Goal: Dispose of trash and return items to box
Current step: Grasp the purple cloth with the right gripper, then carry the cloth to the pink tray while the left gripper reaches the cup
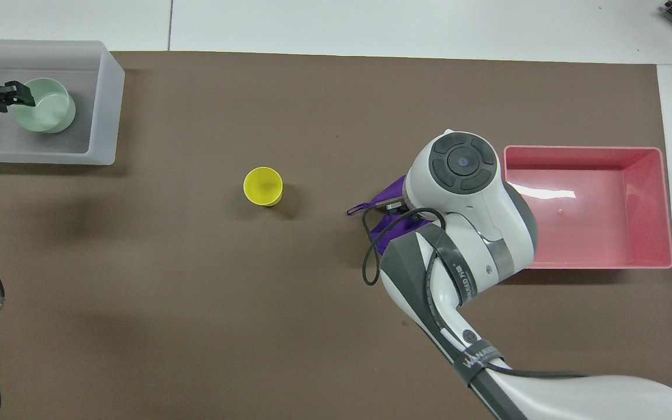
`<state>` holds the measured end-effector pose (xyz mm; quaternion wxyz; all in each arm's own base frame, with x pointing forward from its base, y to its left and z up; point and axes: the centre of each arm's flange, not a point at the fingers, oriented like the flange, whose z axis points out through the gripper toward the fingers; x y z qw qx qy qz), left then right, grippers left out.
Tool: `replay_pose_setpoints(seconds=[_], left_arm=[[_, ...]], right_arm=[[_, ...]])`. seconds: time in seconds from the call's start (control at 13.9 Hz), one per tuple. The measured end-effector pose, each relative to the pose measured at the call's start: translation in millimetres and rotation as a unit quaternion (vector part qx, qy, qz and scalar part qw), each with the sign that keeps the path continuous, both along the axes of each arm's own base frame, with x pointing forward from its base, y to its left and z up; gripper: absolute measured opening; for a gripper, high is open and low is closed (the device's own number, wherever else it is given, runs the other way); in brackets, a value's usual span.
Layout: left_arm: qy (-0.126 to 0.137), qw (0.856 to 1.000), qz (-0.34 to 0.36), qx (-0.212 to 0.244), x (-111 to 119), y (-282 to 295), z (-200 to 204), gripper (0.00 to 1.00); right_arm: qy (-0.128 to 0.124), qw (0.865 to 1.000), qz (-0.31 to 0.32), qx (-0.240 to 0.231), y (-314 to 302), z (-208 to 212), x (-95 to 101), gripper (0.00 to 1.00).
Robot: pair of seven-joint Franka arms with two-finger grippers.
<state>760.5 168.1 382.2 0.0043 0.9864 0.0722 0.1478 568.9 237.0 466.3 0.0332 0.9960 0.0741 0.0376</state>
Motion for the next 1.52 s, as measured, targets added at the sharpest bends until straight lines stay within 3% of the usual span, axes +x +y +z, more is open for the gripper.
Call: replay_pose_setpoints(seconds=[0.07,0.14,0.36,0.65,0.87,1.15,1.3,1.52], left_arm=[[-0.007,1.000,-0.007,0.001,0.1,-9.1,15.7,0.79],[-0.009,1.000,-0.017,0.002,-0.9,-20.6,30.2,0.79],[-0.009,0.998,-0.060,0.005,-14.5,-80.2,67.7,1.00],[0.007,0.992,-0.128,0.007,-57.8,-185.2,99.3,1.00],[0.029,0.989,-0.147,-0.002,-85.8,-263.1,98.0,1.00],[0.042,0.983,-0.181,-0.004,-114.9,-335.4,65.2,1.00],[0.045,0.982,-0.183,-0.008,-133.2,-361.7,37.5,0.99],[0.053,0.982,-0.181,-0.015,-159.0,-407.9,10.3,0.90]], right_arm=[[-0.004,1.000,-0.007,0.001,-6.1,22.2,-2.3,0.07],[-0.006,1.000,-0.013,0.002,-13.2,40.9,-4.2,0.07],[-0.018,0.999,-0.042,0.005,-48.0,82.3,-5.2,0.07],[-0.028,0.997,-0.070,0.003,-130.3,101.3,7.4,0.07],[-0.011,0.999,-0.038,-0.010,-214.4,91.2,15.2,0.07],[-0.004,1.000,-0.019,-0.018,-308.7,42.0,8.0,0.07],[-0.005,1.000,-0.025,-0.017,-324.2,11.9,1.4,0.07],[-0.017,0.999,-0.022,-0.015,-325.2,-29.5,-5.0,0.07]])
